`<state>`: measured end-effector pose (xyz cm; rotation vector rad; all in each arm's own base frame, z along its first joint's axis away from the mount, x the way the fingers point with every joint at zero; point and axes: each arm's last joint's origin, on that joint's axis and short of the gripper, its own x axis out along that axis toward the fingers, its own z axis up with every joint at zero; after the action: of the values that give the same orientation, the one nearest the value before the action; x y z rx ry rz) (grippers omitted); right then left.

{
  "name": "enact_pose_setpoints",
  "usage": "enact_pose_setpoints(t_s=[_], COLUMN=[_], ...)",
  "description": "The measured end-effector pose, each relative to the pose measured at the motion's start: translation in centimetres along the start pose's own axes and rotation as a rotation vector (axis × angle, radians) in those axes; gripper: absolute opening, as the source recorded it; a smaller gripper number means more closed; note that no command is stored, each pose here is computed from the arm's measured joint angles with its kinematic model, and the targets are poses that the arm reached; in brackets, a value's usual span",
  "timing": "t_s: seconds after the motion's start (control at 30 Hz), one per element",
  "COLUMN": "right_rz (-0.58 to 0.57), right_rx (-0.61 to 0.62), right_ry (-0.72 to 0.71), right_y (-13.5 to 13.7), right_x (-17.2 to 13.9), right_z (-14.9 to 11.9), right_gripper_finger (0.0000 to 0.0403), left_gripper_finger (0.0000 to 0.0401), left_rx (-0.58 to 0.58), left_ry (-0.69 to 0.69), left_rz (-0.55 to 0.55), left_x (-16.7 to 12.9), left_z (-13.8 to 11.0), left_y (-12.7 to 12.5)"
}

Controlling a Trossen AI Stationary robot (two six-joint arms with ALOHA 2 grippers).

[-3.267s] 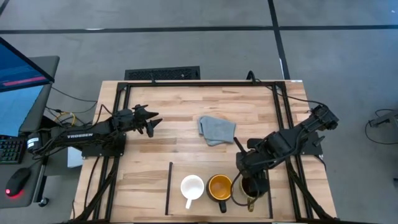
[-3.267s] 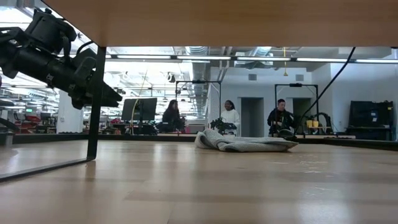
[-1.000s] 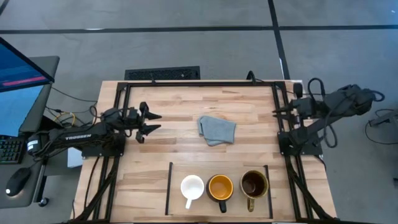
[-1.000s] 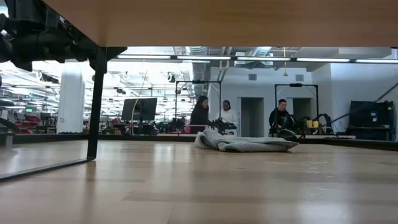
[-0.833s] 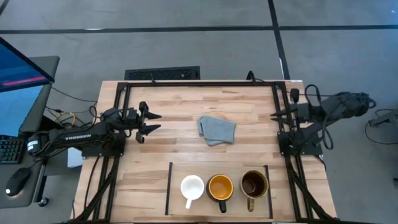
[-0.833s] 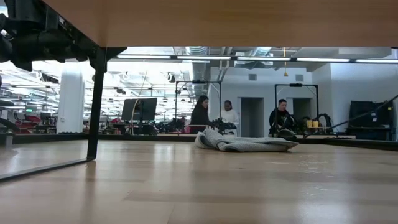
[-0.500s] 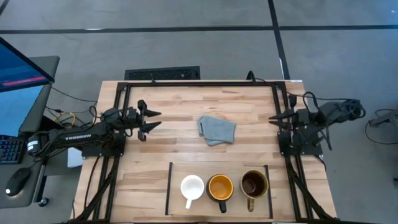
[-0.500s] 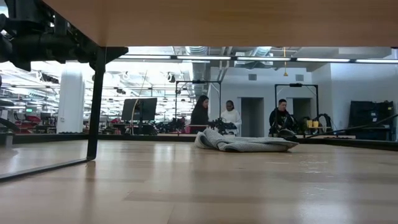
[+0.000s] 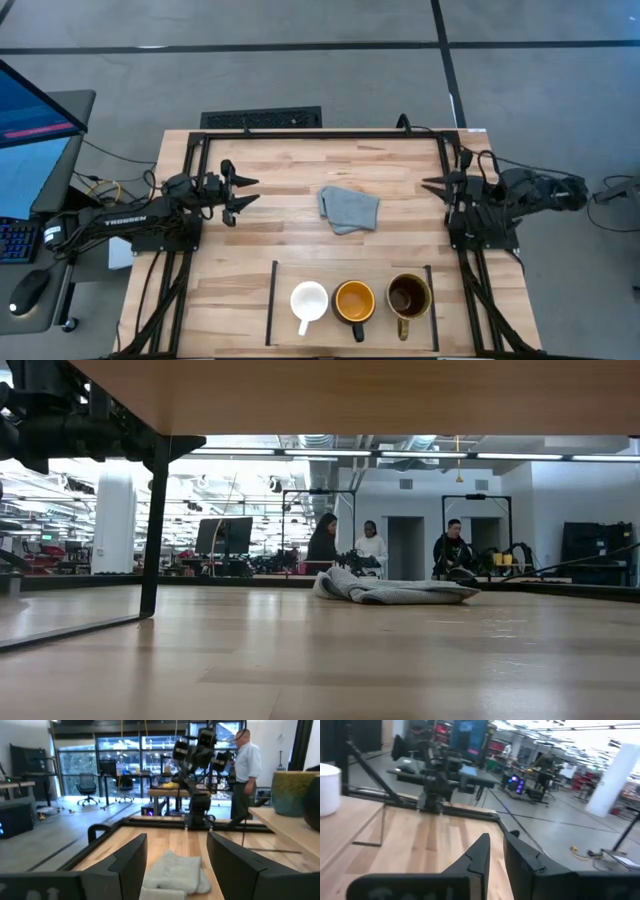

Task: Stack small to large cups/mugs on shelf
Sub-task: Return to Home Position

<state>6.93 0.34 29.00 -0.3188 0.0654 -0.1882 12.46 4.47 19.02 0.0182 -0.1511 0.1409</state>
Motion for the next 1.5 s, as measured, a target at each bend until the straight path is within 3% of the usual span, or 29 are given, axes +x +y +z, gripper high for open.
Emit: enact_pose_setpoints(t_s=[0.43, 0.73, 0.87, 1.17, 1.5], right_rz=[-0.092, -0.192, -0.150, -0.205, -0.209], right_rx=[-0.026, -0.001, 0.017, 0.068, 0.106], right_ry=[0.016, 0.046, 0.029, 0.073, 0.100], right_y=[-1.6, -2.4, -2.3, -2.7, -2.6], right_x=[0.4, 1.8, 2.3, 2.7, 3.2], right_z=[-0.3, -1.9, -2.8, -4.5, -6.7], right_gripper_finger=[0.0076, 0.0076, 0.0076, 0.0076, 0.0076], left_gripper_finger=[0.0197, 0.0197, 0.0197, 0.0197, 0.0197], left_rx=[0.072, 0.066, 0.076, 0.057, 0.050], left_ry=[-0.096, -0.022, -0.010, 0.090, 0.079], left_rz=[0.033, 0.099, 0.138, 0.164, 0.164], left_x=[-0.9, -1.4, -1.7, -2.4, -3.4], left_z=[1.3, 0.6, 0.6, -0.3, -0.2], left_y=[-0.2, -0.1, -0.1, -0.1, -0.4])
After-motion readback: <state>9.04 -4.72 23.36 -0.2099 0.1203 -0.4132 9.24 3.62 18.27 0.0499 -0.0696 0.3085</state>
